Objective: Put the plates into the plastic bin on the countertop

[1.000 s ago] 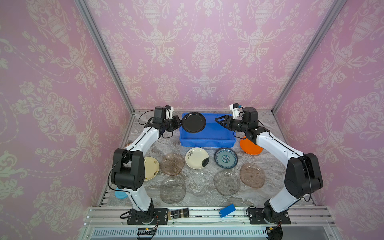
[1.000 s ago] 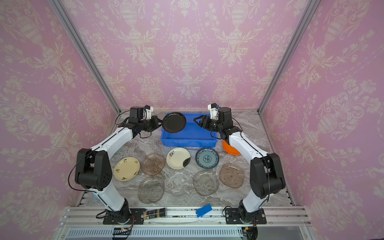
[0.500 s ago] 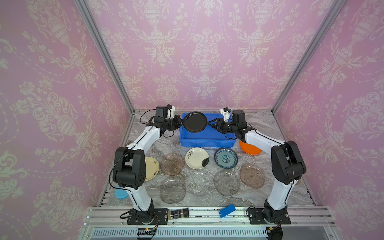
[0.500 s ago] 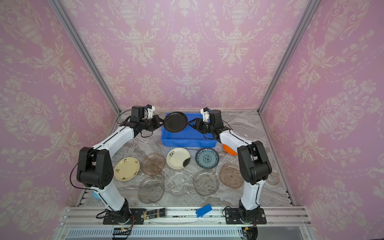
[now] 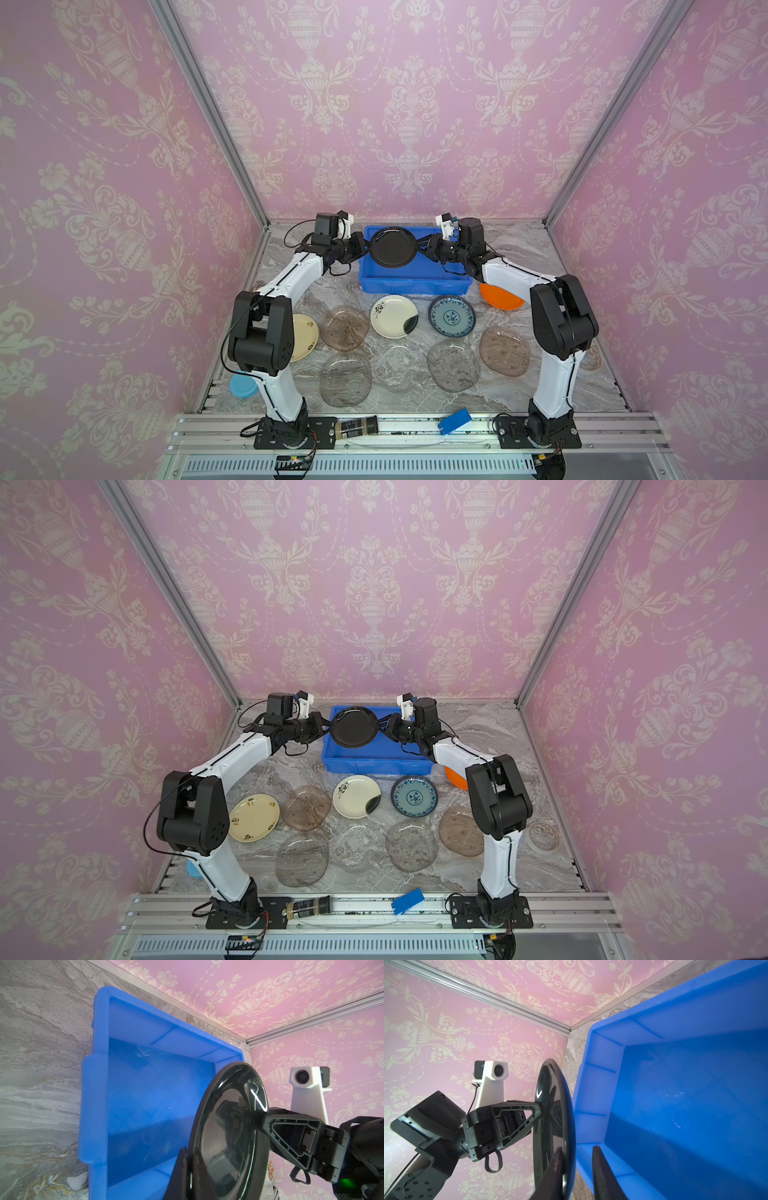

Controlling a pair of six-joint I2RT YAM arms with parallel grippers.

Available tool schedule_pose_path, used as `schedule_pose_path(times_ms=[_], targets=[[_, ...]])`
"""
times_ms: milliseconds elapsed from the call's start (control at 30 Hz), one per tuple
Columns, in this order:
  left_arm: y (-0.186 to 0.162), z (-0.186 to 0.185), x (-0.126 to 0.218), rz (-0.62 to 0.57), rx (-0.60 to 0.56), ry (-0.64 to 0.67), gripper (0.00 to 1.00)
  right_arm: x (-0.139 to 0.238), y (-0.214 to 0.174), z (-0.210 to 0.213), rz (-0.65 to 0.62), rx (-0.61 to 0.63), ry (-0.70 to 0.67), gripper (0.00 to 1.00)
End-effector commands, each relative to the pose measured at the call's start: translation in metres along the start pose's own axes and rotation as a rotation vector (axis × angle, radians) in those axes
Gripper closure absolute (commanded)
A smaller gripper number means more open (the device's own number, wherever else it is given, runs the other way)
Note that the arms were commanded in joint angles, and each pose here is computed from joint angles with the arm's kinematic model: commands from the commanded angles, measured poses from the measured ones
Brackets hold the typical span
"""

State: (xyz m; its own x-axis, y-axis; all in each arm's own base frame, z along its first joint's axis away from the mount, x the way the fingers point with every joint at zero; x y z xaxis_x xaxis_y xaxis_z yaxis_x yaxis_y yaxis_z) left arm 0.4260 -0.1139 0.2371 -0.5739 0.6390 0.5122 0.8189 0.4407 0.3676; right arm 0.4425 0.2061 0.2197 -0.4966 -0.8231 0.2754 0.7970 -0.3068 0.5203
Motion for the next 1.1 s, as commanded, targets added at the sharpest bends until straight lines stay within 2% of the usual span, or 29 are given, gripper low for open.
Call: schedule_pose_path(times_ms=[0,133,167,233,267,400,533,600,733,900,1067], targets=[[0.000,-0.005,-0.003,0.010,-0.033,-0.031,1.00,-0.009,0.004,0.009,-0.004,0.002,0.060,0.99],[0.001,-0.002,-0.002,0.006,-0.039,-0.003,1.00,-0.015,0.003,0.002,-0.007,-0.031,0.066,1.00],[0.001,0.000,0.000,-0.003,-0.045,0.035,0.89,-0.016,0.004,-0.001,-0.010,-0.040,0.053,1.00],[0.003,0.003,0.008,-0.044,-0.074,0.140,0.15,-0.019,0.005,-0.008,-0.013,-0.065,0.013,1.00],[0.003,0.004,0.014,-0.075,-0.099,0.188,0.01,-0.021,0.006,-0.012,-0.006,-0.083,-0.015,1.00],[0.002,0.006,0.043,-0.228,-0.180,0.316,0.01,-0.029,0.009,-0.021,0.010,-0.114,-0.104,1.00],[-0.002,0.004,0.068,-0.369,-0.231,0.333,0.01,-0.032,0.009,-0.034,0.022,-0.141,-0.220,1.00],[-0.002,0.004,0.076,-0.394,-0.231,0.334,0.01,-0.032,0.008,-0.038,0.017,-0.149,-0.246,1.00],[-0.001,0.009,0.077,-0.363,-0.218,0.354,0.01,-0.036,0.006,-0.047,0.036,-0.163,-0.297,1.00],[-0.004,0.012,0.069,-0.271,-0.226,0.348,0.01,-0.038,0.006,-0.051,0.070,-0.108,-0.405,1.00],[-0.006,0.017,0.068,-0.267,-0.230,0.343,0.01,-0.046,0.008,-0.055,0.089,-0.083,-0.439,1.00]])
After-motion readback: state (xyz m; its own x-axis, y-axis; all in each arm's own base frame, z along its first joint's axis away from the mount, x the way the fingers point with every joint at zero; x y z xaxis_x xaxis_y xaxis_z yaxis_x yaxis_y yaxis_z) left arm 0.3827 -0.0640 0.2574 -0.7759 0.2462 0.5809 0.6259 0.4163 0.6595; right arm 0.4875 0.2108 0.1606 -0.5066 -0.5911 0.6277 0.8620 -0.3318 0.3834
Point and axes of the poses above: each gripper's point midway between its finger pads, its own x axis back along the fingers, its own z axis along the line the jaws close on, y = z × x, the point moved 9 cm from there along x, back along the fingers, and after that the axes turned 7 degrees about x, right-handed, at the moved point
